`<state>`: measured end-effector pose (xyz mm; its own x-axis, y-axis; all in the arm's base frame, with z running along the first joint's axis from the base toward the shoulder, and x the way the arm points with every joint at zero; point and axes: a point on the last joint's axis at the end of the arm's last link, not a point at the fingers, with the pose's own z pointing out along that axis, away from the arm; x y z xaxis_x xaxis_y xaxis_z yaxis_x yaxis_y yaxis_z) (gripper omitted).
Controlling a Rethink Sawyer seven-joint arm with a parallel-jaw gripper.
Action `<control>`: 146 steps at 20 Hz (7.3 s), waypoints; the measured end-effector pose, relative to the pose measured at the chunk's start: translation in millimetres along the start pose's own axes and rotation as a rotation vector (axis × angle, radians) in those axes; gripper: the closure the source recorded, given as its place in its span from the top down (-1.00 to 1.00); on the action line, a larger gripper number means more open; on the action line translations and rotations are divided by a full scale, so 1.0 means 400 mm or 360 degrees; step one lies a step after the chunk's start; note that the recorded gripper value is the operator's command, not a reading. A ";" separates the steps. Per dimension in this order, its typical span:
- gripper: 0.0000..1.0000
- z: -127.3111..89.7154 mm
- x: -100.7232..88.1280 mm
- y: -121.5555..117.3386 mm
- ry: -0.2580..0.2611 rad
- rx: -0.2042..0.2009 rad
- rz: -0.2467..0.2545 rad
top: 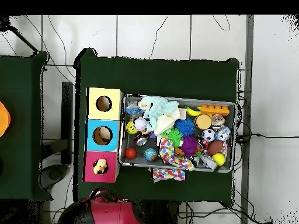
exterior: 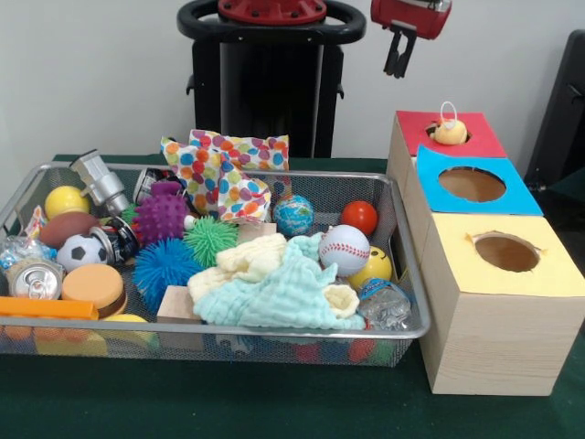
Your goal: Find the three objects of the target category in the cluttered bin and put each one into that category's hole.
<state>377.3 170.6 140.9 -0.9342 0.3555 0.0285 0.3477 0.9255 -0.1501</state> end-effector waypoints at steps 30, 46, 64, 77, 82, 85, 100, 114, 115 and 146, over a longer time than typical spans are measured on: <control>-1.00 -0.051 -0.072 0.134 -0.0390 -0.0438 0.0012; -1.00 -0.022 0.033 0.202 -0.0351 -0.0392 -0.0104; -1.00 0.003 -0.005 0.150 -0.0318 -0.0288 0.0024; -1.00 -0.058 -0.069 0.162 -0.0331 -0.0296 0.0070; -1.00 -0.076 -0.095 0.175 -0.0364 -0.0321 0.0081; -1.00 -0.086 -0.111 0.185 -0.0385 -0.0335 0.0084; -1.00 -0.074 -0.168 0.228 -0.0416 -0.0346 0.0074; -1.00 0.019 -0.202 0.195 -0.0381 -0.0296 0.0125; -1.00 0.026 -0.208 0.192 -0.0392 -0.0299 0.0133; -1.00 0.106 -0.176 0.208 -0.0481 -0.0324 0.0092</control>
<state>468.6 217.2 84.6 -0.8835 0.3815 -0.2719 0.3807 0.9229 0.0577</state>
